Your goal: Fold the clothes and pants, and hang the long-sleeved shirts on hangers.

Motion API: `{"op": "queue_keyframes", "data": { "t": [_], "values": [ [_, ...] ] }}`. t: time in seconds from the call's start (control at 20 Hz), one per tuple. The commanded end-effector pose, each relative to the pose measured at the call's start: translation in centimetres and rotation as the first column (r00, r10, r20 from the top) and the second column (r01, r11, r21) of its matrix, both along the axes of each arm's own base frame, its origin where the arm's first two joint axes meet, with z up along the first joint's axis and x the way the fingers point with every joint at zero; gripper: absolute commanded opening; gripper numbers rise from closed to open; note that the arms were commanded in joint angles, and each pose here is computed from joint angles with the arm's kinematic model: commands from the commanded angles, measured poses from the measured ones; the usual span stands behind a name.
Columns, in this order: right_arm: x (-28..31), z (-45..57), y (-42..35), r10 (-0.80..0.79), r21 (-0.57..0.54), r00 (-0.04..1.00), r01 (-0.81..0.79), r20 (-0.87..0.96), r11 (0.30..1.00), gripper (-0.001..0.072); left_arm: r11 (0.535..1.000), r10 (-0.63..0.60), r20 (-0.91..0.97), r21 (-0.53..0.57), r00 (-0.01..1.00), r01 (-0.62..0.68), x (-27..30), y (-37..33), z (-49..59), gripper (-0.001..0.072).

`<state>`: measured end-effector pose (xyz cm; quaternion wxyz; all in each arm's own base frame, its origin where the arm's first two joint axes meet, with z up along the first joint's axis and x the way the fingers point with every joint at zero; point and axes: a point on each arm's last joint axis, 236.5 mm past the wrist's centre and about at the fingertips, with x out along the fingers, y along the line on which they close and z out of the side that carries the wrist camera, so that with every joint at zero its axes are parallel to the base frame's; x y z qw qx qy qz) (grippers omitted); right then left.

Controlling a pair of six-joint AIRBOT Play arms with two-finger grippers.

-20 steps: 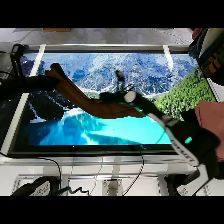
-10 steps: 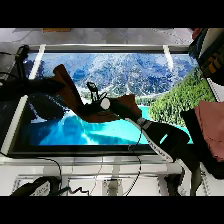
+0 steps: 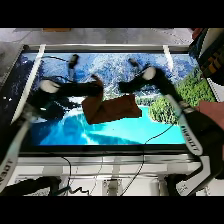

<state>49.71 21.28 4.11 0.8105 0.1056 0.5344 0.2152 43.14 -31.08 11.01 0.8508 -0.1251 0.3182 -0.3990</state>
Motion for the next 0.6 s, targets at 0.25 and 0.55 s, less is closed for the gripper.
{"op": "queue_keyframes", "data": {
  "t": [0.25, 0.55],
  "values": [
    [0.0, 4.8, -16.5, -0.233, -0.106, 0.972, 0.236, 0.032, 0.966, 0.0018, 0.989, 0.146, 0.107, -0.013, 0.984, -0.145, -1.7, -12.2, -6.0, 0.0230],
    [-1.3, -2.7, -19.9, -0.206, -0.254, 0.975, 0.178, -0.087, 0.951, 0.0554, 0.986, 0.161, 0.128, -0.062, 0.979, -0.154, -0.7, -10.3, -2.1, 0.0694]
  ]
}}
